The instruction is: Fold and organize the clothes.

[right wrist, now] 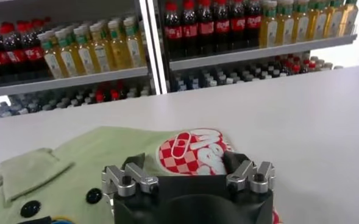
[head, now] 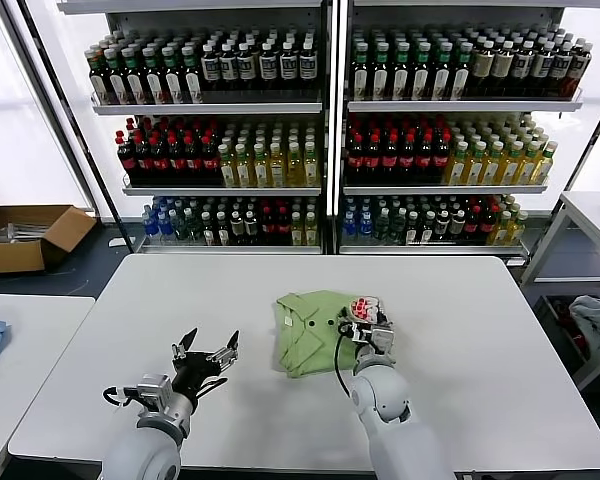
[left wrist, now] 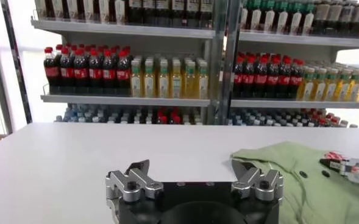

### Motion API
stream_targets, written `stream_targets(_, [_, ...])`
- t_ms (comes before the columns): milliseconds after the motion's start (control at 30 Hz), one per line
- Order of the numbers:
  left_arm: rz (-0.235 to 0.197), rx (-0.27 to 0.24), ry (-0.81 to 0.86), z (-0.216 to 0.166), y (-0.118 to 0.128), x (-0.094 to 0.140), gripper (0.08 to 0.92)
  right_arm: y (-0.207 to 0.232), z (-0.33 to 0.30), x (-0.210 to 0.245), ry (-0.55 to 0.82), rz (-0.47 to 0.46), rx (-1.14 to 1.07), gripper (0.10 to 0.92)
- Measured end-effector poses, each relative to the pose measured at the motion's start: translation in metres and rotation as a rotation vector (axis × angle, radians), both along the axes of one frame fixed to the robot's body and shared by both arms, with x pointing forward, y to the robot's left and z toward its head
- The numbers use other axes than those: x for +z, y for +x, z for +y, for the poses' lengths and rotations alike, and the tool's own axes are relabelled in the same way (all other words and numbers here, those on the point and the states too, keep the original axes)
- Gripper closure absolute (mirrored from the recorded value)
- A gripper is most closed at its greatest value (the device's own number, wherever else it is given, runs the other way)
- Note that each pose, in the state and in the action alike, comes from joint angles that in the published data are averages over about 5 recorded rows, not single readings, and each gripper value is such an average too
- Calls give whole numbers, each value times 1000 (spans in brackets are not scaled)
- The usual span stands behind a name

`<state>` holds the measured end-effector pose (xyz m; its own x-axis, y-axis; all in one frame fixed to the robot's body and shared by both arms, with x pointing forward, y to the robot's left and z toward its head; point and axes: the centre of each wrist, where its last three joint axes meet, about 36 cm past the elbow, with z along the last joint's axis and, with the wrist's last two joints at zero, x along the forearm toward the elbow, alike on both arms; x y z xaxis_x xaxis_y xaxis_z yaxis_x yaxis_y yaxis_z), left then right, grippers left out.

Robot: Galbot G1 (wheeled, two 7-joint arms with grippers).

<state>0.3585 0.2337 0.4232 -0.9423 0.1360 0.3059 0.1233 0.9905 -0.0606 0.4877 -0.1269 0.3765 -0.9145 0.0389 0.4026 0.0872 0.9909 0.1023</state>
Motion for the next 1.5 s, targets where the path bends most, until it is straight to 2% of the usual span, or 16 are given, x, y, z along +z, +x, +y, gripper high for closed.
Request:
stream_targets(133, [-8,1,-4,0,-2,1,177,-4,-6,4,5,-12,-3,200])
stream_targets(233, [-24,4,-10,0,-3,4,177,-10,-12,16,-13,-55,-2,200])
stream_targets(467, [-93,9,-32,-3,-8,13,177,-44,-41,59,-137,-221,-15,200])
stream_targets(600, [-132,16,-40,-3,-8,14,177,-74,-63,70,-208,-279,-42,200])
stream_targets(733, [-161,19,-40,-5,-9,15,177,-102,-87,70,-238,-279,-95,200])
stream_targets(967, [-186,19,-49,-11,-12,16,177,-135,-109,77,-240,-279,-160,200])
stream_targets(1500, [-244,42,-48,-6,-10,18,177,-155,-116,86,-231,-290,-162,200])
